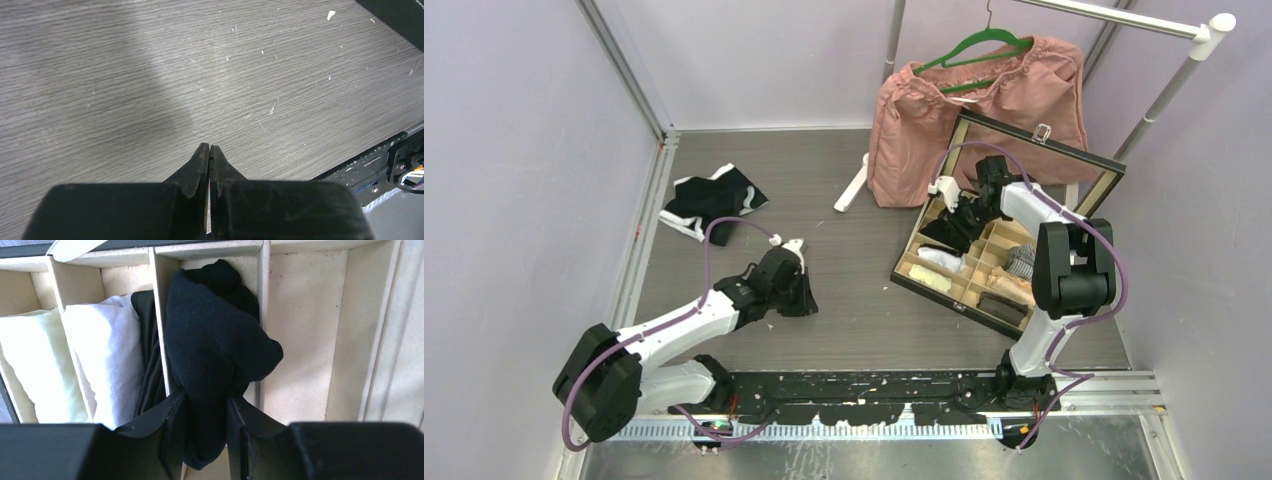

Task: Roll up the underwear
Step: Place the underwear in the storage box.

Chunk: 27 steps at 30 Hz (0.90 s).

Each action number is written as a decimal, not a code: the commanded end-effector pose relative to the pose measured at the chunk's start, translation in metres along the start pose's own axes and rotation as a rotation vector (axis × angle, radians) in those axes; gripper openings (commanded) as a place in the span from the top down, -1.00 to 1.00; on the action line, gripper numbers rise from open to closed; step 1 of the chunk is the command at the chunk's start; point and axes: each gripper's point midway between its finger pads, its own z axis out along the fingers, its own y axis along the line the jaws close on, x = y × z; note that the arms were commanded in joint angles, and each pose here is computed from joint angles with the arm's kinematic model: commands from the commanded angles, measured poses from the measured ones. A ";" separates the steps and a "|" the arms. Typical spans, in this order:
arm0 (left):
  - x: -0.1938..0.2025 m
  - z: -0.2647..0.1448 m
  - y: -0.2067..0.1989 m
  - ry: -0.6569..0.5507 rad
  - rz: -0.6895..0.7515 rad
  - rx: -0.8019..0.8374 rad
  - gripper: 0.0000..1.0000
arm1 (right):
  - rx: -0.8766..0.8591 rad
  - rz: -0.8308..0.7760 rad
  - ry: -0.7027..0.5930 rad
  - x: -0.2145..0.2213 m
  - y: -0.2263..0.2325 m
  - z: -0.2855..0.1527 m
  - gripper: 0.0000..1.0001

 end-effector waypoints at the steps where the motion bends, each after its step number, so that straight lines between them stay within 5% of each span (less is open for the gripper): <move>1: -0.019 -0.005 -0.016 -0.049 0.016 0.053 0.99 | 0.088 -0.007 -0.025 -0.014 -0.018 -0.019 0.25; 27: -0.019 -0.005 -0.018 -0.042 0.014 0.061 0.99 | 0.171 -0.001 -0.064 -0.033 -0.021 -0.056 -0.16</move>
